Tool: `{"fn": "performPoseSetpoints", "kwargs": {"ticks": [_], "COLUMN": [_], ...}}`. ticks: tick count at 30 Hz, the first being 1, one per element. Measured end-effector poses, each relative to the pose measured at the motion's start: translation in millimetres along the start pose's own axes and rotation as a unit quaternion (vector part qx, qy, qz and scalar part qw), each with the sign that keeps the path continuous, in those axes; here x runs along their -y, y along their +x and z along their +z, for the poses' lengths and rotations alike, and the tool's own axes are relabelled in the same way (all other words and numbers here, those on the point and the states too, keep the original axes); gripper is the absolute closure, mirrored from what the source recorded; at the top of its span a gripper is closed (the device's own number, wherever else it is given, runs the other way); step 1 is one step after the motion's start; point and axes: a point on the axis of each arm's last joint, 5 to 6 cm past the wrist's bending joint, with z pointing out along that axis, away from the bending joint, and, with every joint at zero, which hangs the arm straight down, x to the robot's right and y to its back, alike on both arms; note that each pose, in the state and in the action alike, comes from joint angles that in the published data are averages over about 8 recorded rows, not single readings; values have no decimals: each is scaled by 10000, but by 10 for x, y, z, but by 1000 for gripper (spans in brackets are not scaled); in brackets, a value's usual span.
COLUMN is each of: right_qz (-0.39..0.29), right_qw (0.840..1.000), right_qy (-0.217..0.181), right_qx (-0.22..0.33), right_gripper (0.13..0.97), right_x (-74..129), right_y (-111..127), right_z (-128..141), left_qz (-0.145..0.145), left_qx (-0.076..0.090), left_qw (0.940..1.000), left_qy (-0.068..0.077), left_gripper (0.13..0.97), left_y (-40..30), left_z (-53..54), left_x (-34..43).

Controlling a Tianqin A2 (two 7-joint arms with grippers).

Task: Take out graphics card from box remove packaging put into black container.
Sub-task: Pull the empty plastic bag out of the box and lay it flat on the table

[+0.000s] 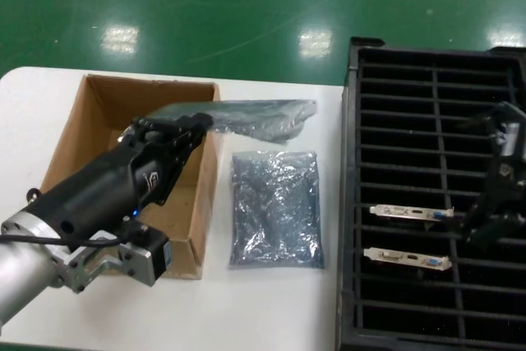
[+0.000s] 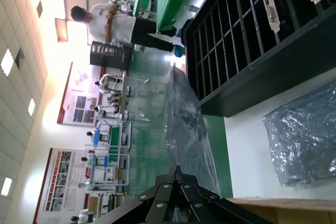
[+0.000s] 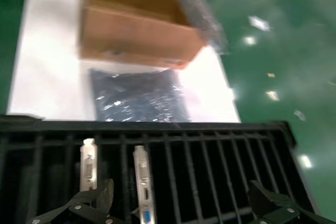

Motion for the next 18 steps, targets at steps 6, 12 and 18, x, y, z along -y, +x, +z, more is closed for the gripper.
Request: {"fn": "performPoseSetpoints", "kwargs": {"ticks": [6,12,18], "right_qz": [838,1028,1027], "right_qw": [9952,9929,9929], "right_qy": [255,298,298], "right_qx": [-426,-519,-519], "right_gripper": [197,147,134], "right_x": [-431,-537,-537], "right_y": [-112,-139,-139], "right_z": [-37,-42,-42], "left_qz": [0,-266,-1670], "left_qx": [0,9,-16], "left_qw": [10000,9996,9859], "left_qy": [0,16,50], "left_gripper": [958,958,958], "left_y": [0,-38,-187], "left_z": [0,26,132], "left_x": [0,40,155]}}
